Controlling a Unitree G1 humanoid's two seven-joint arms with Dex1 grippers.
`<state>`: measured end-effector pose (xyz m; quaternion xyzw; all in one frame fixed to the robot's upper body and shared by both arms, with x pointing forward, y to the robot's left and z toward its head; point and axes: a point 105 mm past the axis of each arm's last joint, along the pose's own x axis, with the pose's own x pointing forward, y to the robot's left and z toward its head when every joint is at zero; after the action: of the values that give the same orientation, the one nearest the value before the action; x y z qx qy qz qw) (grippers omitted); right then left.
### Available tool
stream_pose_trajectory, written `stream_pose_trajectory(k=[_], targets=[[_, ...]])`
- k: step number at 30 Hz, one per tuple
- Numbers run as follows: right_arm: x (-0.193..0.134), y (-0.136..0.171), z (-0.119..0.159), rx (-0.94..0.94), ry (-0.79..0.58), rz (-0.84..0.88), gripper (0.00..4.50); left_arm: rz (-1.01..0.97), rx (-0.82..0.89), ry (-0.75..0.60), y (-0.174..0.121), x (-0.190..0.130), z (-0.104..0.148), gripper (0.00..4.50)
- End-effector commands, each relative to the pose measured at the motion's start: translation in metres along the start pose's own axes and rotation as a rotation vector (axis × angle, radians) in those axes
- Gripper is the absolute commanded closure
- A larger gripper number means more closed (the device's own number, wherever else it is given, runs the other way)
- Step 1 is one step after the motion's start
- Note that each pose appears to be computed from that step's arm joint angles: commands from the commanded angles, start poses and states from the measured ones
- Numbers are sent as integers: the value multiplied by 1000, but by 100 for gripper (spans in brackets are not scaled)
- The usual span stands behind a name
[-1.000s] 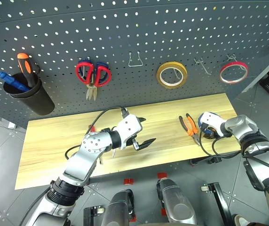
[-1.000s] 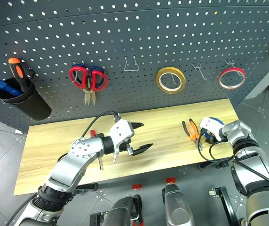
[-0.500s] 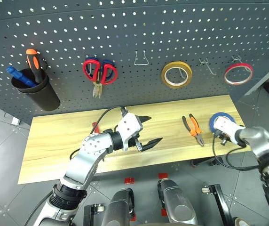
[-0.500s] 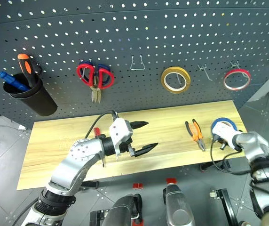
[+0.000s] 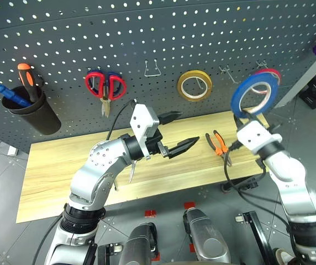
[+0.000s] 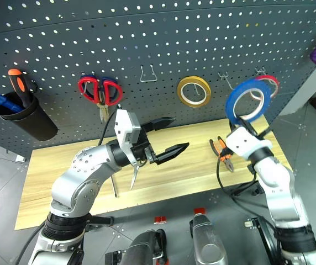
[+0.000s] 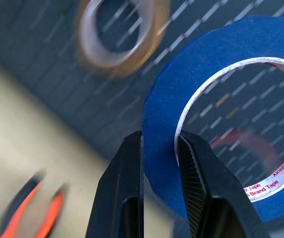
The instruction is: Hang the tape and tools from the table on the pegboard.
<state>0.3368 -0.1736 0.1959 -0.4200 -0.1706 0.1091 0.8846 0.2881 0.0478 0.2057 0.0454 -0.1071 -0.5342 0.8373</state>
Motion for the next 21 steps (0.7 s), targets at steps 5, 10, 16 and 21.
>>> stream_pose_trajectory(k=[5, 10, 16, 21], targets=[[49, -8, -10, 130, -74, 98, 383, 6, 39, -12, 0, -2, 8, 0], [66, 0, -16, 189, -76, 160, 309, 43, 34, 7, 3, -7, 3, 0], [46, 30, -30, 344, 50, 228, 111, 98, 84, 140, 21, -33, -20, 0], [25, 63, -49, 569, 336, 250, 3, 69, 182, 330, 32, -64, -51, 0]])
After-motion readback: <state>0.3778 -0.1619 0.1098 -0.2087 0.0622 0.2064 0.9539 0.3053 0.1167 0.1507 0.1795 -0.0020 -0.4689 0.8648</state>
